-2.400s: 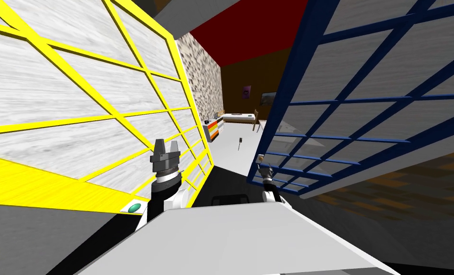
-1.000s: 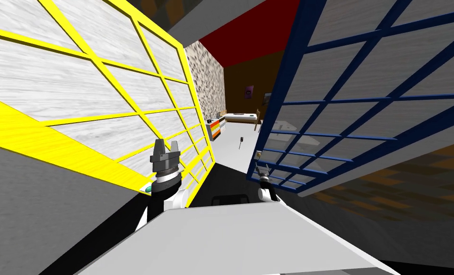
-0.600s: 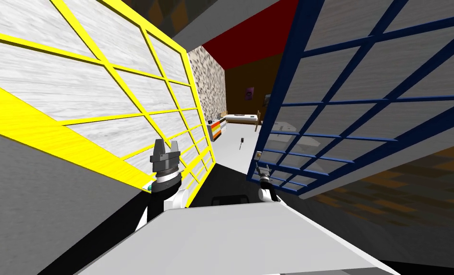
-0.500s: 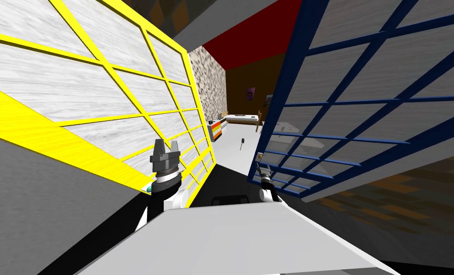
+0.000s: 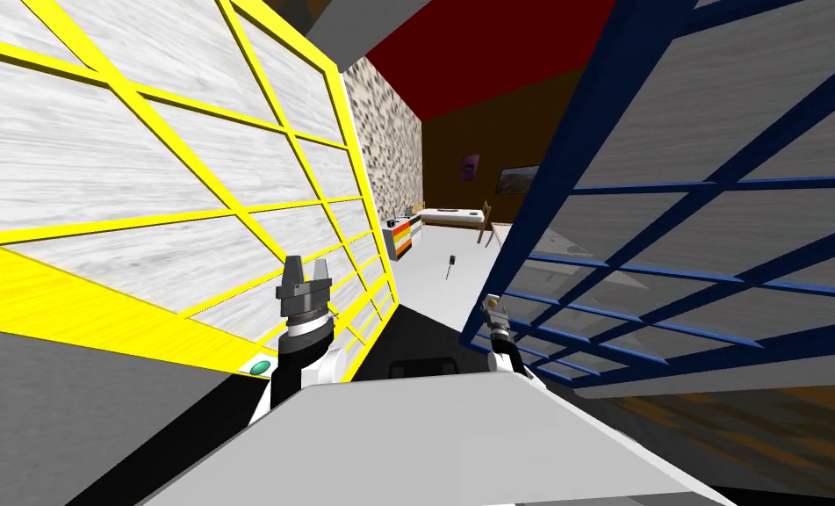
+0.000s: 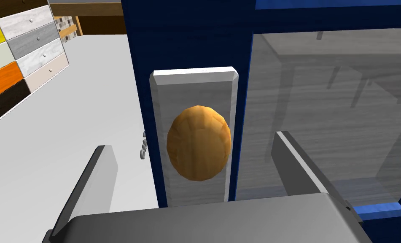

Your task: Pull the door open

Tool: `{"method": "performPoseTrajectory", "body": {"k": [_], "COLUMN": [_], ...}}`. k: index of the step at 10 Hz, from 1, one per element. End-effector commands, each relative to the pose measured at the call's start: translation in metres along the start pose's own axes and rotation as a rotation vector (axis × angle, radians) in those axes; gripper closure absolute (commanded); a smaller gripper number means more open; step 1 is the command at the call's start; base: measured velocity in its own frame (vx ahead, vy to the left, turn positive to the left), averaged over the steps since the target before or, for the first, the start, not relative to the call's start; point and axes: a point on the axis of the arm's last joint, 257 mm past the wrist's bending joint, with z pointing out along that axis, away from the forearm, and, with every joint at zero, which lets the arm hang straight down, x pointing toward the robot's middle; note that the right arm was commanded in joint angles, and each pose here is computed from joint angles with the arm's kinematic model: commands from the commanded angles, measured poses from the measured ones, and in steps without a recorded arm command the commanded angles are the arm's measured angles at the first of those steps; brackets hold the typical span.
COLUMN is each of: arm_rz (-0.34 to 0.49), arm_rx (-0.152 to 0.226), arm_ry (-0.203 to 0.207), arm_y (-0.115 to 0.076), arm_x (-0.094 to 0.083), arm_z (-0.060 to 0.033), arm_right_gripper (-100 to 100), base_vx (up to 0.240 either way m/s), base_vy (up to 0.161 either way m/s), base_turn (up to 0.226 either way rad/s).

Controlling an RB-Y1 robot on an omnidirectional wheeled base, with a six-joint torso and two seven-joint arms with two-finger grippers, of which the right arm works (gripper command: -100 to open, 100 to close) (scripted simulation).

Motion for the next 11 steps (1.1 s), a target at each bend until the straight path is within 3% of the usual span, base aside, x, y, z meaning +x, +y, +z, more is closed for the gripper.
{"method": "performPoseTrajectory", "body": {"k": [1, 2, 3, 8, 11], "arm_rz": [0.002, 0.000, 0.000, 0.000, 0.001], "arm_rx": [-0.014, -0.008, -0.008, -0.008, 0.032], "arm_ry": [0.000, -0.001, -0.001, -0.001, 0.001], "arm_y": [0.0165, 0.0106, 0.0106, 0.0106, 0.0068], "arm_x": [-0.0007, 0.0005, 0.0005, 0.0005, 0.0007], "arm_z": [-0.0006, 0.0000, 0.0000, 0.0000, -0.0041], "arm_right_gripper": [-100, -100, 100, 100, 100], "base_vx": [0.214, 0.093, -0.022, -0.015, -0.175], "base_vy": [-0.019, -0.011, 0.005, -0.002, -0.019], "base_turn": [0.106, 0.008, -0.018, 0.002, 0.090]}}
